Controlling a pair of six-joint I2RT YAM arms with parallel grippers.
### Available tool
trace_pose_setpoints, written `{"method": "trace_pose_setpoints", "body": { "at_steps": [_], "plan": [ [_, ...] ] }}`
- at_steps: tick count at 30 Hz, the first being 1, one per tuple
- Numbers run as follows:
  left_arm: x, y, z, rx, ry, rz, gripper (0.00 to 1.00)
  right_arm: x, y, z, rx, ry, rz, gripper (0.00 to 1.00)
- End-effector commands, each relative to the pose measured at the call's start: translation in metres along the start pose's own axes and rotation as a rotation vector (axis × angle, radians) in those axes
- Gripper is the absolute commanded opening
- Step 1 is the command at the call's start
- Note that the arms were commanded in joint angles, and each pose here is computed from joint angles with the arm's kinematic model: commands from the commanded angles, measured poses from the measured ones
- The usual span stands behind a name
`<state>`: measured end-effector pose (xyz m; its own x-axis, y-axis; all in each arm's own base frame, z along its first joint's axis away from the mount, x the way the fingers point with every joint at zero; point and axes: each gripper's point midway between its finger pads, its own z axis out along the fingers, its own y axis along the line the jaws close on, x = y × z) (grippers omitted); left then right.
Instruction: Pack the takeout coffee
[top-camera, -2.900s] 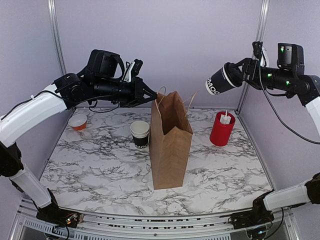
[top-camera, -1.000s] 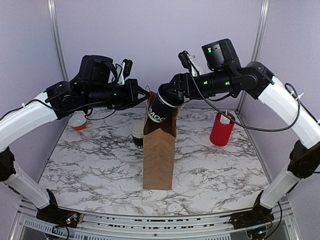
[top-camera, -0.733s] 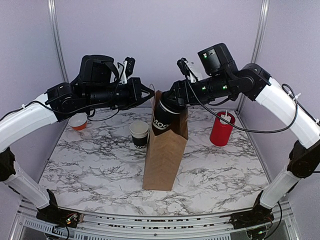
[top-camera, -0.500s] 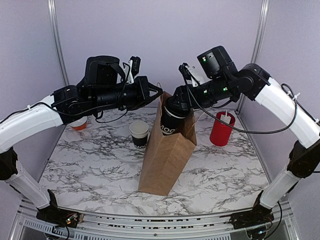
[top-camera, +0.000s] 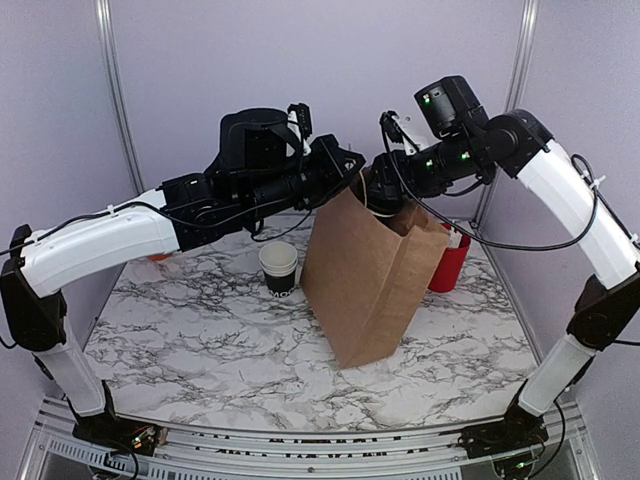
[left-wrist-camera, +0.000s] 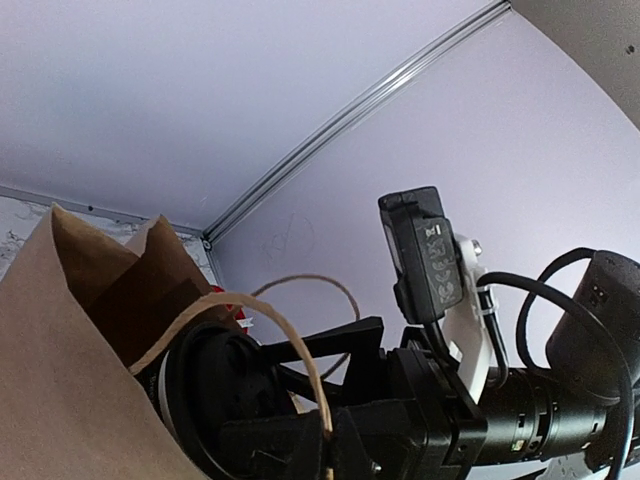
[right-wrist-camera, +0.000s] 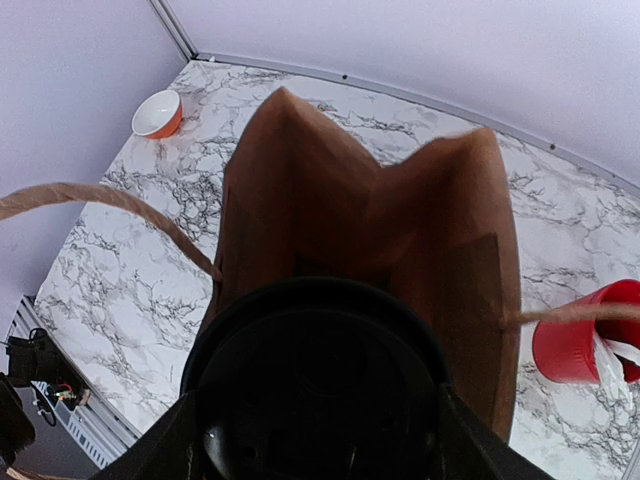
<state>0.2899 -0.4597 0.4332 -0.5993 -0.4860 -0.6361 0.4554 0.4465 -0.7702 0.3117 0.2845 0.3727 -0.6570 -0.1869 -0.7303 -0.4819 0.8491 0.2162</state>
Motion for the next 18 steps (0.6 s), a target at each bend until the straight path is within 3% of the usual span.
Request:
{"method": "trace_pose_setpoints", "body": {
  "at_steps": [1,5,18],
  "plan": [
    [-0.027,-0.013,-0.007,0.041,-0.143,-0.071,0.0,0.001,-0.004,0.0,0.022,0.02,-0.019,0.53],
    [-0.02,0.002,-0.018,0.023,-0.145,-0.068,0.0,0.012,-0.007,0.008,0.035,0.049,-0.017,0.52],
    [0.037,0.035,-0.037,-0.006,0.013,-0.036,0.0,0.039,0.003,0.028,0.01,0.145,-0.05,0.51]
  ]
}}
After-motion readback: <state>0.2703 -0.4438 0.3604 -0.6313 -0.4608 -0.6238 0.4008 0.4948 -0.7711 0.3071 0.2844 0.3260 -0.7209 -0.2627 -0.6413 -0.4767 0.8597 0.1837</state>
